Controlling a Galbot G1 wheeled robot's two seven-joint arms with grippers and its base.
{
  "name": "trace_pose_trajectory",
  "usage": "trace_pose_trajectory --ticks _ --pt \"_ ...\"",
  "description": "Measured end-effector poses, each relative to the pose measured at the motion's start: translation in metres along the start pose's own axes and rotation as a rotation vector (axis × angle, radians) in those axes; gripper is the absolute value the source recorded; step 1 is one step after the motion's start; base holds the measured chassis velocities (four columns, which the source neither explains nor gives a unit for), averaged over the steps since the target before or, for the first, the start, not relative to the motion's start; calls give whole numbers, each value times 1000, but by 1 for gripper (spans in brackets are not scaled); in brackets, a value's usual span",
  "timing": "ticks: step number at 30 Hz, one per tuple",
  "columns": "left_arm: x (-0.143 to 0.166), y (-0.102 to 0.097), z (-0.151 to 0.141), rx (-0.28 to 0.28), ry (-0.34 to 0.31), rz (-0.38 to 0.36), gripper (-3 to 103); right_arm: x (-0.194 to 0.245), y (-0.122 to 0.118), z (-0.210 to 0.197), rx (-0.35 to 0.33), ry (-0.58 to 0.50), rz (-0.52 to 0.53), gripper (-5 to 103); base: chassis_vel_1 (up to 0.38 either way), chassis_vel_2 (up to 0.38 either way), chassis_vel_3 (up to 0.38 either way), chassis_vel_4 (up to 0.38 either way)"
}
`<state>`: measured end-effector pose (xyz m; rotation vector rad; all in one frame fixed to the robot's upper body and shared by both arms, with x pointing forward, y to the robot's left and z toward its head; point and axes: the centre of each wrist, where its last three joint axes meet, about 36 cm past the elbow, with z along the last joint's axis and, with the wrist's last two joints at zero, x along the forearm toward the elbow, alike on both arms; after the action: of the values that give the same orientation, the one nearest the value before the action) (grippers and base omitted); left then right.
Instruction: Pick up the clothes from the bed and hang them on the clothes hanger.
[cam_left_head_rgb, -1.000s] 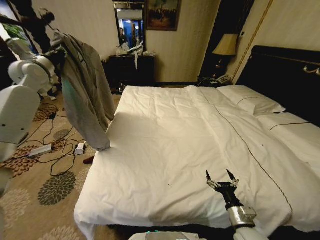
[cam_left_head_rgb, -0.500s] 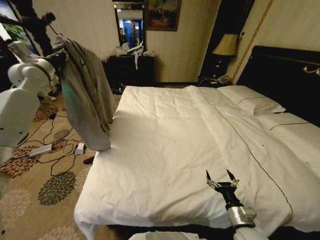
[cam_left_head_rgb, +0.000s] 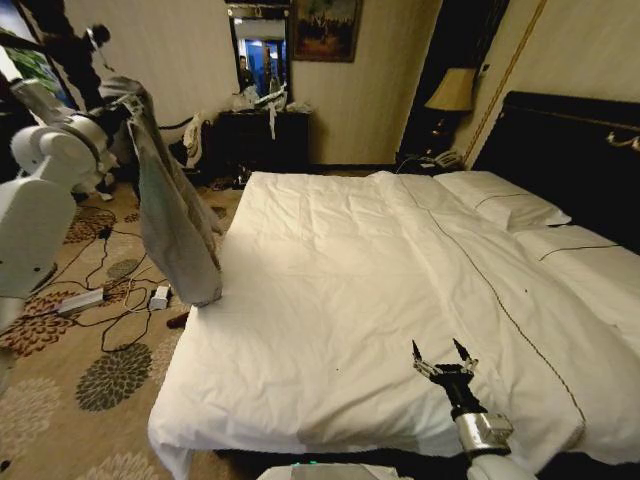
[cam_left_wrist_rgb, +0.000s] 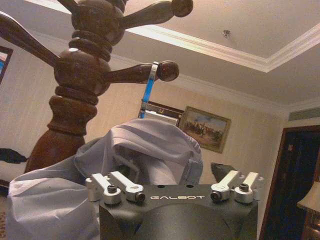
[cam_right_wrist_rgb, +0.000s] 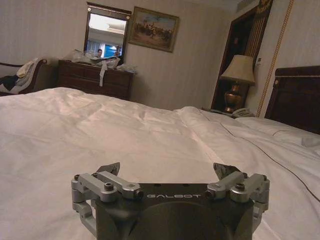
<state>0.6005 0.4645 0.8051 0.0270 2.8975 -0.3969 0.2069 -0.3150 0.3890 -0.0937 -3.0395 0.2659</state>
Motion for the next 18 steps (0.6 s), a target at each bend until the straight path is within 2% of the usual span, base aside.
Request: trace_pose_trajectory --ticks 1,3,13,18 --pt "3 0 0 -4 0 2 97 0 0 0 0 0 0 100 0 0 0 0" --pt "8 0 0 -12 1 4 100 0 0 0 0 0 0 100 0 0 0 0" --pt "26 4 2 -38 8 6 100 0 0 0 0 0 0 100 0 0 0 0" --pt "41 -1 3 -49 4 26 100 0 0 0 0 0 0 100 0 0 0 0"
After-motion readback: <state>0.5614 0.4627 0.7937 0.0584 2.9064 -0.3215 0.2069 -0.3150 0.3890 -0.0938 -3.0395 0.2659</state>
